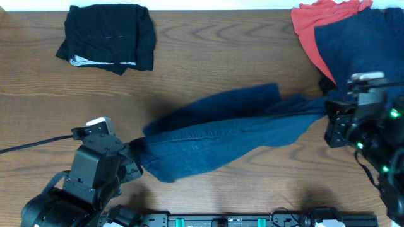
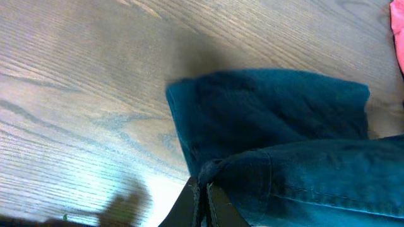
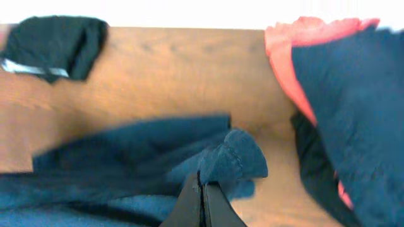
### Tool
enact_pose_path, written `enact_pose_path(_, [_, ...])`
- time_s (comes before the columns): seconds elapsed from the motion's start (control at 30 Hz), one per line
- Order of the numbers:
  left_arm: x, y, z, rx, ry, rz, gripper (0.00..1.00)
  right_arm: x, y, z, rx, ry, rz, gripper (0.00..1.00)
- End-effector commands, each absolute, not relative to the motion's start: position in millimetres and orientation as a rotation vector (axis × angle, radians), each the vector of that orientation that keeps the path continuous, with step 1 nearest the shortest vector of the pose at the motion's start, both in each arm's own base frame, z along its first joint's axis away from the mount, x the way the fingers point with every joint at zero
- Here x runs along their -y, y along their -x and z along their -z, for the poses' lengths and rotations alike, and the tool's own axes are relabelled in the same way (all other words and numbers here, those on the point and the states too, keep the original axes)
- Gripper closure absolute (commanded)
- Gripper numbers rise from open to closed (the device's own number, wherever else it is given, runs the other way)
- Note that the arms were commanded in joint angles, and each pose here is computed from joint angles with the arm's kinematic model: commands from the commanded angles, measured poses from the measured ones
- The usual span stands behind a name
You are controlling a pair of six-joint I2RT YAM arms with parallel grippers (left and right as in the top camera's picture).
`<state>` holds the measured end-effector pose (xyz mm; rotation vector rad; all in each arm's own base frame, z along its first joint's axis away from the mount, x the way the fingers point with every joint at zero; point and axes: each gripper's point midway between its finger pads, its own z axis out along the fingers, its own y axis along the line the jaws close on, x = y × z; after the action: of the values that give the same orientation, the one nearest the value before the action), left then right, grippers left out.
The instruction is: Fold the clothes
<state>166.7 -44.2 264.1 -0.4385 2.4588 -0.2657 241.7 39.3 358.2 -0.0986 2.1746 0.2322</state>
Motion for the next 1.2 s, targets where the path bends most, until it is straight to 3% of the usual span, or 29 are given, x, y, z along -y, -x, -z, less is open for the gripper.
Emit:
enact_pose_path(0.0, [27.8, -171.3, -271.6, -2.397, 0.498, 0.171, 0.94, -30.1, -248.4, -377.1, -2.111, 0.072, -0.183, 0.99])
enact_pose_path(0.13, [10.0, -180.6, -273.2, -2.352, 0.534, 0.02, 0.94, -34.5, -279.1, -359.4, -2.177, 0.08, -0.208, 0.99])
enact_pose_path(0.33, [8.9, -198.3, -263.2, -2.377, 0.539, -0.093, 0.94, -46.0, -331.6, -290.6, -2.409, 0.127, -0.278, 0.99])
enact_pose_path(0.73, [20.0, -261.4, -195.8, -2.496, 0.55, -0.423, 0.94, -58.9, -421.2, -187.0, -2.553, 0.192, -0.354, 0.99])
enact_pose_path(0.97, [18.0, -304.2, -152.6, -2.51, 0.597, -0.545, 0.94, -61.3, -448.7, -146.2, -2.578, 0.19, -0.372, 0.99])
enact_pose_path(1.17, [-4.6, -313.6, -110.6, -2.573, 0.715, -0.665, 0.94, -61.9, -469.5, -126.1, -2.552, 0.22, -0.361, 0.99])
